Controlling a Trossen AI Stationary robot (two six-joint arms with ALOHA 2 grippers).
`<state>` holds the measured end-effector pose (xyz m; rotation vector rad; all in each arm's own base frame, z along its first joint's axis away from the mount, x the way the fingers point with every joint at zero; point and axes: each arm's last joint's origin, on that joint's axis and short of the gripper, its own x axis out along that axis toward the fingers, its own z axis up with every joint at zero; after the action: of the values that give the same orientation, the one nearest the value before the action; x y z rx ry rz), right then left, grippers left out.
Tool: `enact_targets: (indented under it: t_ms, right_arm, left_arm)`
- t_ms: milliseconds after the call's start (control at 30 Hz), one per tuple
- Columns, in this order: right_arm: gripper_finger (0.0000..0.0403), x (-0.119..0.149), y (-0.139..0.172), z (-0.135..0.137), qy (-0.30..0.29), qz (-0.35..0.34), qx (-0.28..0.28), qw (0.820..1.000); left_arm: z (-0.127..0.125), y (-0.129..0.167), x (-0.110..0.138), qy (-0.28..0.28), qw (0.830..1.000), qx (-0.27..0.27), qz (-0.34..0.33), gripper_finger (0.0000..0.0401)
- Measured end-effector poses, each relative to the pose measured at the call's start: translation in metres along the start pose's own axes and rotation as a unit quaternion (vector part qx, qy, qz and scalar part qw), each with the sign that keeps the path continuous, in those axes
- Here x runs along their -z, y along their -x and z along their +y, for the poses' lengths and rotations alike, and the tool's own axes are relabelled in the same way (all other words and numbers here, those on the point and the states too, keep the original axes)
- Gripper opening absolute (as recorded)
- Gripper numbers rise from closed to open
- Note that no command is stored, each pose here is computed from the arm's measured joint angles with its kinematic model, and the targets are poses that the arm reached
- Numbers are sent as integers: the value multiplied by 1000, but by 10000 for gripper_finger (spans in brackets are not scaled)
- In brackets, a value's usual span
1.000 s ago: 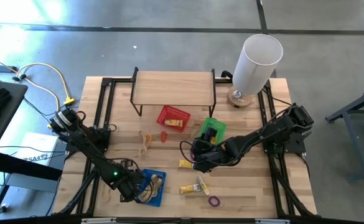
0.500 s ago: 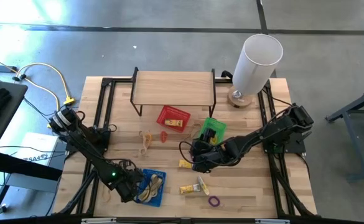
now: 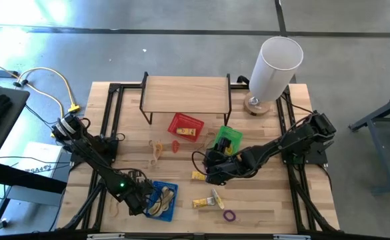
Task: Pick & Place Office Desk Supplies
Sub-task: Put the violet spring keychain into the green bin
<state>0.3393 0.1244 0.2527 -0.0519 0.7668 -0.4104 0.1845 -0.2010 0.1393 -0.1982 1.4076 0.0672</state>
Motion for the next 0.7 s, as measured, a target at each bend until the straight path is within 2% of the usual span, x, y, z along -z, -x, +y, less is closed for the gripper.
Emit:
enact_targets:
  t_ms: [333, 467, 633, 700]
  right_arm:
    - [245, 0, 0, 0, 0, 0, 0, 1000]
    - [245, 1, 0, 1, -33, 9, -15, 999]
    - [245, 1, 0, 2, -25, 17, -31, 999]
    - [245, 1, 0, 2, -18, 15, -27, 999]
  left_arm:
    - [1, 19, 0, 9, 1000, 8, 17, 3]
    - [0, 38, -1, 6, 1000, 5, 19, 2]
    - [5, 67, -4, 10, 998, -44, 45, 2]
    - [9, 82, -4, 14, 994, -85, 61, 2]
